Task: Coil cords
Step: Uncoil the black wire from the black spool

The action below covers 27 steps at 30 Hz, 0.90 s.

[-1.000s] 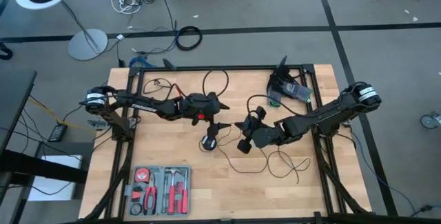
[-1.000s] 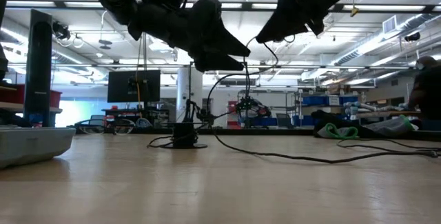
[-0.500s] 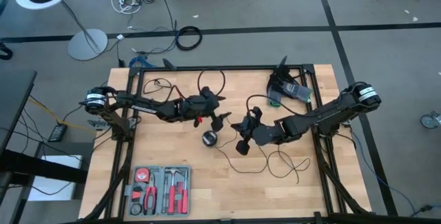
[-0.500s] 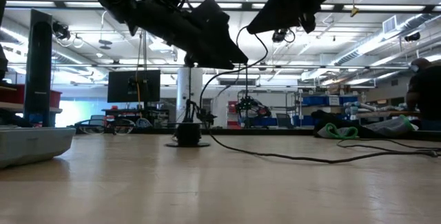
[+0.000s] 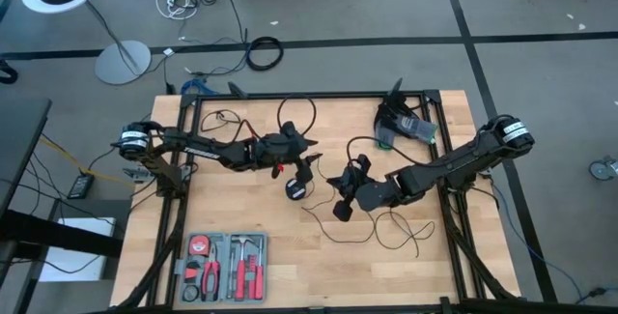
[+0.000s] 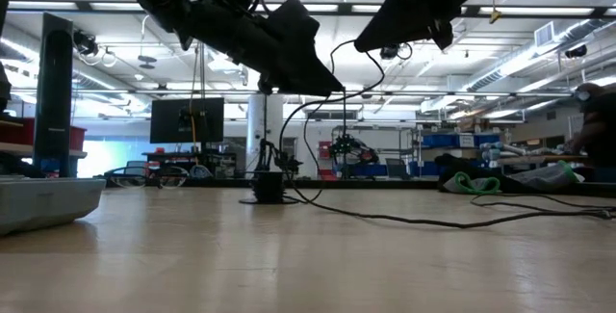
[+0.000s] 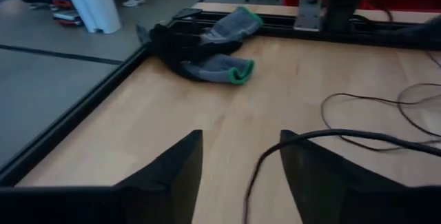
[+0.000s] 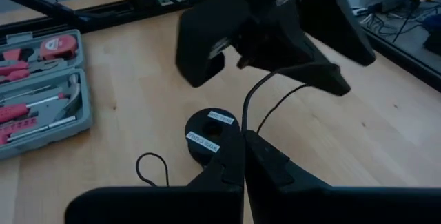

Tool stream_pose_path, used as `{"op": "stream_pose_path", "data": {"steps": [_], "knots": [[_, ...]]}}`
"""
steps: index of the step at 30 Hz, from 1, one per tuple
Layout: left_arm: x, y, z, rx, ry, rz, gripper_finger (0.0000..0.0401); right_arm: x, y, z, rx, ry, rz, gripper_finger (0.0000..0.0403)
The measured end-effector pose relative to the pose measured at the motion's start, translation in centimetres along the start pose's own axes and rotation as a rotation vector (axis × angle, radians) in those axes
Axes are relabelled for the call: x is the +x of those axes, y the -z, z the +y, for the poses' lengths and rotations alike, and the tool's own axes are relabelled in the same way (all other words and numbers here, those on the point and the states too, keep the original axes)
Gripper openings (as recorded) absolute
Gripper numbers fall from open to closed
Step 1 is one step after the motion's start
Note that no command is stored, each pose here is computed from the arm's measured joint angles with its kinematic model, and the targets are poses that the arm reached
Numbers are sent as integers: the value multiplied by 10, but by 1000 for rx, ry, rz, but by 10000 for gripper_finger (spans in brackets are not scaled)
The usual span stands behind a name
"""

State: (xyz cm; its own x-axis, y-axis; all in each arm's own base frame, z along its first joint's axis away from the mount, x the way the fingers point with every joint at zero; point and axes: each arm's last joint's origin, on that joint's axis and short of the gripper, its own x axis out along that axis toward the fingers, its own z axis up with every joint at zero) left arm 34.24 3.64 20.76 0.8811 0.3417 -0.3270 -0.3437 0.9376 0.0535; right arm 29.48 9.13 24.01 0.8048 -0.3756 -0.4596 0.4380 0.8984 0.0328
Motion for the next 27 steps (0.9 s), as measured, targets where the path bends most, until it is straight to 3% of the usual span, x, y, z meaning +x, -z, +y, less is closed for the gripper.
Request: {"op": "stream_pose_path", "data": {"steps": [7, 14, 17, 22, 27], "knots": [[0, 0, -1, 8, 21, 1, 161, -1, -1, 2, 4, -10, -10, 0], [0, 0, -1, 9, 22, 1, 158, -11, -10, 17, -100, -56, -145, 0], [0, 0, -2, 8, 76, -3, 158, -12, -11, 18, -132, -47, -163, 0], [0, -3, -4, 3, 129, -28, 154, -9, -9, 14, -96, -31, -137, 0], [0, -2, -4, 5, 126, -18, 123, -10, -8, 15, -83, -33, -128, 0]]}}
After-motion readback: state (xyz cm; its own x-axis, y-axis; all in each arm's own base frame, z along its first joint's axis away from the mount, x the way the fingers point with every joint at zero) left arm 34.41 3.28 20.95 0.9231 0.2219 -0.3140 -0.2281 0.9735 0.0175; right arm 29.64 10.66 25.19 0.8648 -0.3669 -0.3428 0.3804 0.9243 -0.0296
